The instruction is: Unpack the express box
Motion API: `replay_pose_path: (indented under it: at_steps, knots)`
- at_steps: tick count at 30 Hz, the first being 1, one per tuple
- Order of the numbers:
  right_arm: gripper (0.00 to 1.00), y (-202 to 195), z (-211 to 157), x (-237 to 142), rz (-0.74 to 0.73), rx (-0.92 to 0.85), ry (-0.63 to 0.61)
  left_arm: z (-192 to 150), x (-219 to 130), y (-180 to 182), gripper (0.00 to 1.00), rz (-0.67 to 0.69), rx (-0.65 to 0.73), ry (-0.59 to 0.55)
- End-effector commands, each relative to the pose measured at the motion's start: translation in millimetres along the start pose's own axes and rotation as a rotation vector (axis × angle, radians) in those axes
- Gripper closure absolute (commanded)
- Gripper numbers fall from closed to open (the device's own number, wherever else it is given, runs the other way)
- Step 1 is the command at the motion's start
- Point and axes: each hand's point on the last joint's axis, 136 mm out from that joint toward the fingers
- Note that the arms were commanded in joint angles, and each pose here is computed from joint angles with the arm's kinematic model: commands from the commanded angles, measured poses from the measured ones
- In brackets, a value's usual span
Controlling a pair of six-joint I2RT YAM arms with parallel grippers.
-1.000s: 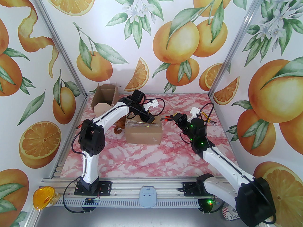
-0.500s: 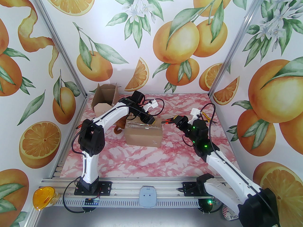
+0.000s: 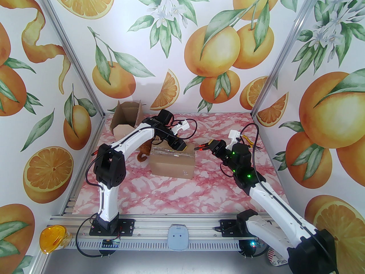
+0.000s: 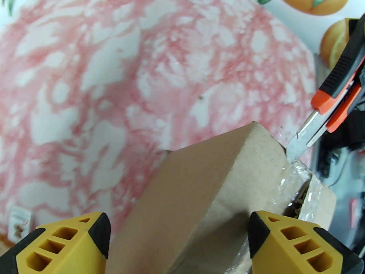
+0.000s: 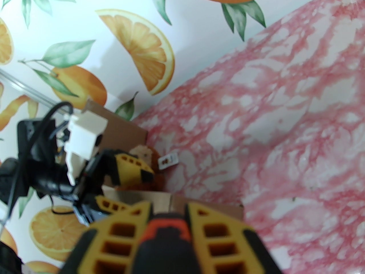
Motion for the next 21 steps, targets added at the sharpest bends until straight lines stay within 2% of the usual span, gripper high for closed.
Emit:
replay_pose_path:
  at_steps: [1,5,10,17,21]
  knots:
    - [1.00,0.7,-17.0,2.1,-0.002,-0.010,0.087,13.2,-38.1,-6.8,0.00,0.156,0.184,-0.060]
    - [1.00,0.6,-14.5,2.1,-0.011,-0.009,0.083,9.2,-49.0,-18.6,0.00,0.253,0.298,-0.093]
    - [1.00,-0.3,-13.8,2.4,-0.015,-0.004,0.077,-2.0,-59.9,-56.6,0.00,0.280,0.513,-0.172]
    - [1.00,1.3,-13.4,6.7,-0.004,0.010,0.077,-36.6,-40.7,-97.0,0.00,0.221,0.656,-0.073]
    - [1.00,3.0,-12.2,7.8,0.001,0.012,0.078,-45.7,-30.3,-109.1,0.00,0.220,0.698,-0.075]
Point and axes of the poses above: each hand's point on the last joint's axis, 136 mm out from that joint toward the fingers, its own x axis out along the fingers, its own y axis along the line the jaws close on, z = x × y, and after that the axes turned 13 degrees about -x, right-handed
